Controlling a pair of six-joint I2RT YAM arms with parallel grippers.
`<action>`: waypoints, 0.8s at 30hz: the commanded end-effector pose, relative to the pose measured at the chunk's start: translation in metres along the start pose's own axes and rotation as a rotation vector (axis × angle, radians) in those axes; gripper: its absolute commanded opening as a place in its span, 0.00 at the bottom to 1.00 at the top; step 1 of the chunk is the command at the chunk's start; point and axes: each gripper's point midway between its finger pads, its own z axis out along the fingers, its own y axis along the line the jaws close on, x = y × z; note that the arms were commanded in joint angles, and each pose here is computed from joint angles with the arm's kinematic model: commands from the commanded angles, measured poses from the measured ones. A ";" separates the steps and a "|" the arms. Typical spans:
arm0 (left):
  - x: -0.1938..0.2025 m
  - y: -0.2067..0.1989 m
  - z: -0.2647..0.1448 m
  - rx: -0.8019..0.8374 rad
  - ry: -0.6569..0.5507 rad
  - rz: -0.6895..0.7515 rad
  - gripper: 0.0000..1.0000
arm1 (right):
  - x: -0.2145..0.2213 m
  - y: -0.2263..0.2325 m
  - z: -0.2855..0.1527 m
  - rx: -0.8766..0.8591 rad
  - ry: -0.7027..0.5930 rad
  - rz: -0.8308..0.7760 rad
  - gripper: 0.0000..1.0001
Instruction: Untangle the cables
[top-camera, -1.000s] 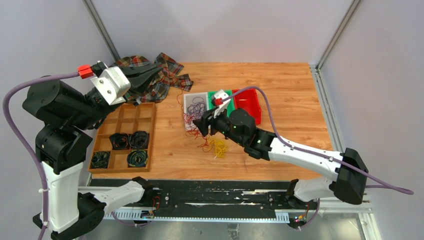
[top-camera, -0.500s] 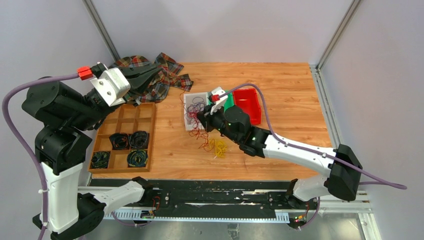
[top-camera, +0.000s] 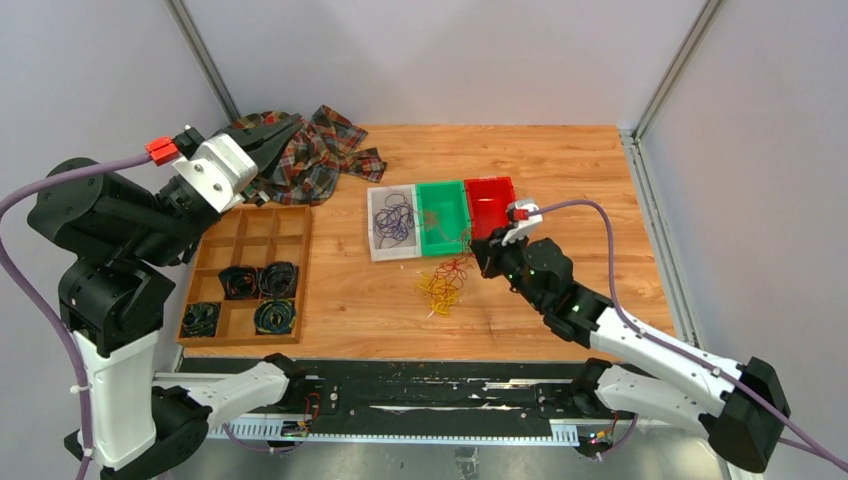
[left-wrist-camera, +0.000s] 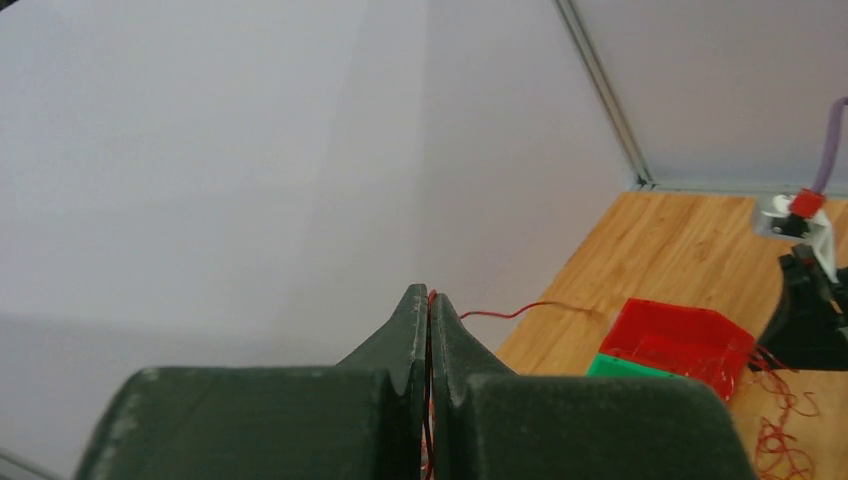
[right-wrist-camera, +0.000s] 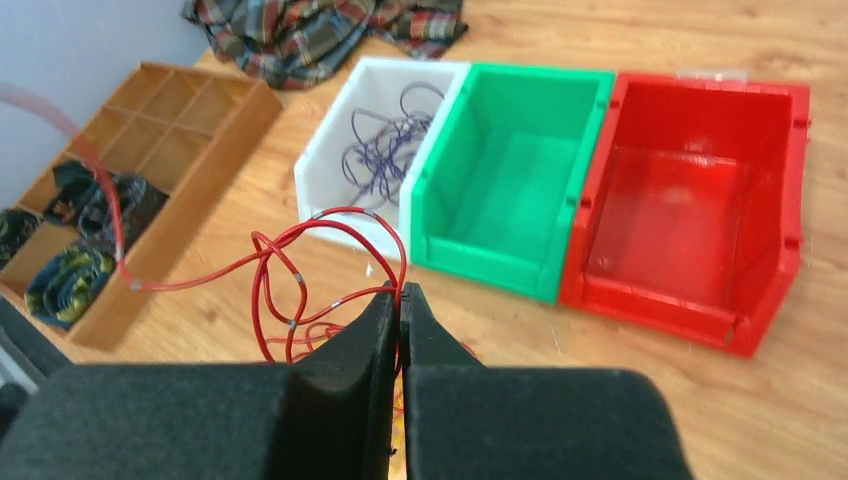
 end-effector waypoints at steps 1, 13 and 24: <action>-0.014 0.032 -0.008 -0.137 -0.001 0.073 0.00 | 0.030 -0.028 -0.022 0.082 0.066 0.004 0.01; -0.071 0.116 -0.037 -0.558 -0.148 0.140 0.00 | 0.092 -0.063 -0.061 0.178 0.195 0.027 0.00; -0.049 0.068 -0.014 -0.311 -0.123 0.069 0.00 | 0.078 -0.049 -0.059 0.120 0.183 0.025 0.01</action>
